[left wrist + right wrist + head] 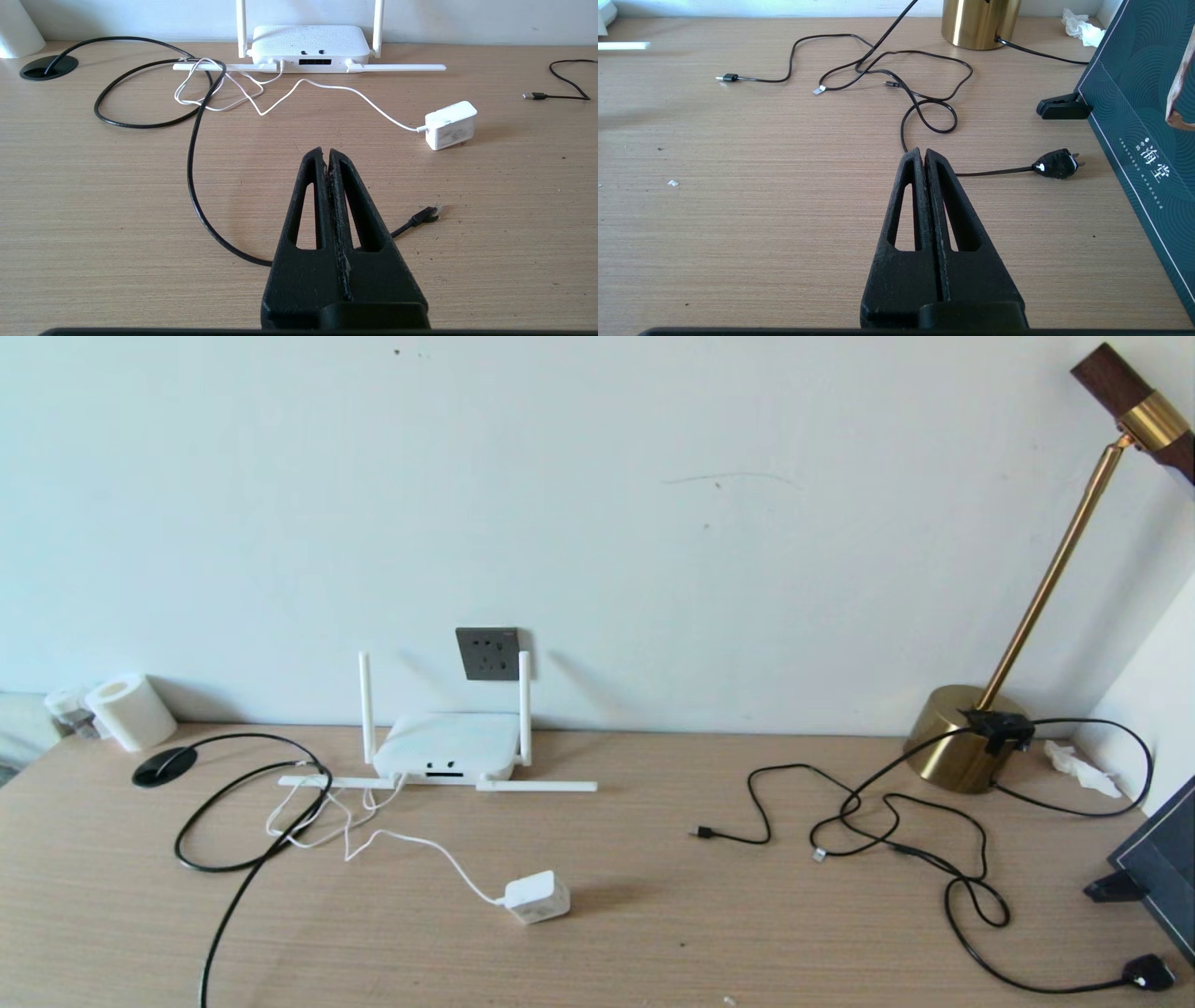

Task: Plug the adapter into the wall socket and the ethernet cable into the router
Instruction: Pick up plug

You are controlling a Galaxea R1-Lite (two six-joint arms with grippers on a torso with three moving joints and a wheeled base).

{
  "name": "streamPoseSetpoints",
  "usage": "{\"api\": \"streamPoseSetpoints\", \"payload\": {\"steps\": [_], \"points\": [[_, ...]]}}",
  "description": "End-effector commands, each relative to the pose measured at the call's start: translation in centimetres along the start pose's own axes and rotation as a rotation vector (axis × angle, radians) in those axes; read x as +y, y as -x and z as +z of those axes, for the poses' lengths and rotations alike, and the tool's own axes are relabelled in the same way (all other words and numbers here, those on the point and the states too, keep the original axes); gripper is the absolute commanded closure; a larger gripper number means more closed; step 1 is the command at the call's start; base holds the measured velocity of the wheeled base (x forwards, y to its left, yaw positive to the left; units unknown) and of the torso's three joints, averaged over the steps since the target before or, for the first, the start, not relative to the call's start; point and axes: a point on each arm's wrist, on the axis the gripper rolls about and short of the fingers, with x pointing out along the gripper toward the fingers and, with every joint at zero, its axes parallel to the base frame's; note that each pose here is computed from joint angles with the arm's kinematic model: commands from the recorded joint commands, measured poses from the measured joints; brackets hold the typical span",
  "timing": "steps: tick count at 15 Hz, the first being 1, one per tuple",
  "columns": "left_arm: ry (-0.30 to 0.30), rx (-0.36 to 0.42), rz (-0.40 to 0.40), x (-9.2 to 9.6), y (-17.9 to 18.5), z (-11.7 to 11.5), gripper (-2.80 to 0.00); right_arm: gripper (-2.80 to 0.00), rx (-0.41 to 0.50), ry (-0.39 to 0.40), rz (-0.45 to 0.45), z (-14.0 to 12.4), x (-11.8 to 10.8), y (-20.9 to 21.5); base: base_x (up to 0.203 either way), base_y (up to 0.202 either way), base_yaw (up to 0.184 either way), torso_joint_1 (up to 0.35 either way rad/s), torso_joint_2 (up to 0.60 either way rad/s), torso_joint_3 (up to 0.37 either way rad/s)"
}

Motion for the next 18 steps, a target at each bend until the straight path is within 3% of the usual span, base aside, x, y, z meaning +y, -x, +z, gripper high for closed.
{"api": "streamPoseSetpoints", "payload": {"steps": [1,3,5,7,8,11,13,16,18], "points": [[-0.002,0.003,0.001,0.0,0.0,0.0,0.00,0.00,0.003,0.000,0.000,0.0,0.0,0.0,0.000,0.000,0.000,0.000,0.00,0.000],[-0.017,0.004,-0.003,0.0,0.0,0.0,0.00,0.00,0.003,0.000,0.000,0.0,0.0,0.0,0.000,0.000,0.000,0.000,0.00,0.000],[-0.073,-0.019,-0.022,-0.1,0.2,0.6,0.00,0.00,0.003,0.000,0.000,0.0,0.0,0.0,0.000,0.000,0.000,0.000,0.00,0.000],[-0.108,-0.078,-0.118,-0.4,0.8,3.9,0.00,0.00,0.003,0.000,0.000,0.0,0.0,0.0,0.000,0.000,0.000,0.000,0.00,0.000],[-0.108,-0.061,-0.162,-0.5,0.5,5.7,0.00,0.00,0.001,0.000,0.000,0.0,0.0,0.0,0.000,0.000,0.000,0.000,0.00,0.000],[-0.078,0.083,-0.308,-0.9,-3.4,11.6,0.00,0.00,0.002,0.000,0.001,0.0,0.0,0.0,0.000,0.000,0.000,0.000,0.00,0.000],[-0.064,0.218,-0.417,-1.6,-8.0,14.0,0.00,0.00,0.003,0.000,0.000,0.0,0.0,0.0,0.000,0.000,0.000,0.000,0.00,0.000],[-0.116,0.412,-0.537,-3.1,-15.8,14.0,0.00,0.00,0.003,0.000,0.000,0.0,0.0,0.0,0.000,0.000,0.000,0.000,0.00,0.000],[-0.211,0.481,-0.603,-4.1,-21.4,12.4,0.00,0.00,0.003,0.000,0.000,0.0,0.0,0.0,0.000,0.000,0.000,0.000,0.00,0.000]]}}
